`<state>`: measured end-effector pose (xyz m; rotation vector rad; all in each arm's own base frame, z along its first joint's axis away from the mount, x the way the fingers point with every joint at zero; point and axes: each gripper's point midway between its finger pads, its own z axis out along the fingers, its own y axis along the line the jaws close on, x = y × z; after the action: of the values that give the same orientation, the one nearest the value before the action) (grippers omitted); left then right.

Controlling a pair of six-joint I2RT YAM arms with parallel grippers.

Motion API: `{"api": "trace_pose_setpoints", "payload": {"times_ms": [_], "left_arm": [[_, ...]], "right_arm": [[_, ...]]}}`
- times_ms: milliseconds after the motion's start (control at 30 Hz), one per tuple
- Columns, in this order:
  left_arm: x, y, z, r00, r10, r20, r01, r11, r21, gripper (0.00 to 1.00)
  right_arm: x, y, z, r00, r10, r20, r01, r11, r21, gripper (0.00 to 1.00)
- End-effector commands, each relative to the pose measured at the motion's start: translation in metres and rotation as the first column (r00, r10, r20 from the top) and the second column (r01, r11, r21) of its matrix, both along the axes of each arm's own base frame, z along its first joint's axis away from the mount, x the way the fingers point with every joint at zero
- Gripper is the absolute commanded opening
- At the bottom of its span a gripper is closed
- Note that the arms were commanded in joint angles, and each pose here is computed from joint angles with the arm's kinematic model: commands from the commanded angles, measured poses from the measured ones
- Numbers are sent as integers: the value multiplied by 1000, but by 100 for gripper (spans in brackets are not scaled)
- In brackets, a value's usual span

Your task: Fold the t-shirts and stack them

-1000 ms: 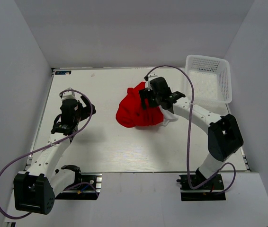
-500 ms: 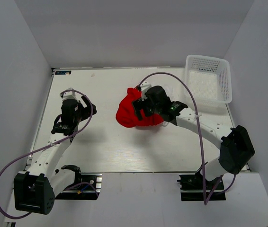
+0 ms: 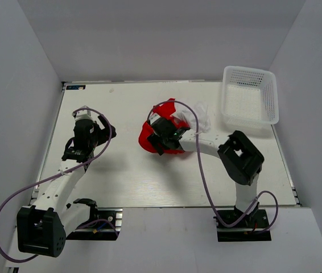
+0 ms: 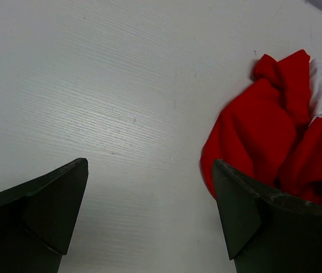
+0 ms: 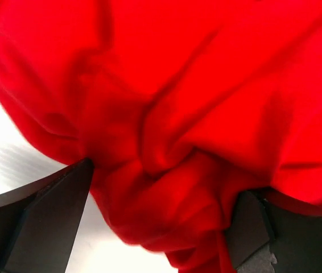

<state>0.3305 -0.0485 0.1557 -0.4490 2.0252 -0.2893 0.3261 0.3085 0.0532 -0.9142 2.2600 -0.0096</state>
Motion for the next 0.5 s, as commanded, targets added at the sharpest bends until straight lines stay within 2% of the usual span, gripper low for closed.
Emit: {"api": "trace_pose_setpoints", "payload": {"times_ms": [0,133,200,267,300,333,367,433,467], "left_arm": [[1,3,0,1000,14,-1,-14,1000,5,100],[2,3,3,1000,14,0,-14,1000,5,100],[2,2,3,1000,18,0,-18,1000,-3,100],[2,2,0,1000,18,-9,-18,1000,-1,100],[2,2,0,1000,18,-9,-18,1000,-1,100],[1,2,-1,1000,18,-18,-18,1000,0,100],[1,2,-1,1000,18,-18,-18,1000,0,100],[1,4,2,1000,26,-8,-26,1000,3,100],[1,4,2,1000,26,-8,-26,1000,3,100]], "right_arm": [[3,50,8,994,101,33,-104,990,97,90],[4,67,-16,993,119,13,-120,988,98,90],[10,69,-17,998,61,16,-63,993,103,87],[12,67,-34,1000,30,-7,-30,996,84,78],[17,63,-36,1000,-1,9,0,997,71,72],[22,60,-35,999,-33,38,31,998,63,40],[25,59,-31,997,-58,58,53,996,73,22],[32,58,-13,991,-92,96,79,988,129,0],[35,61,3,989,-91,118,72,985,157,0]]}}
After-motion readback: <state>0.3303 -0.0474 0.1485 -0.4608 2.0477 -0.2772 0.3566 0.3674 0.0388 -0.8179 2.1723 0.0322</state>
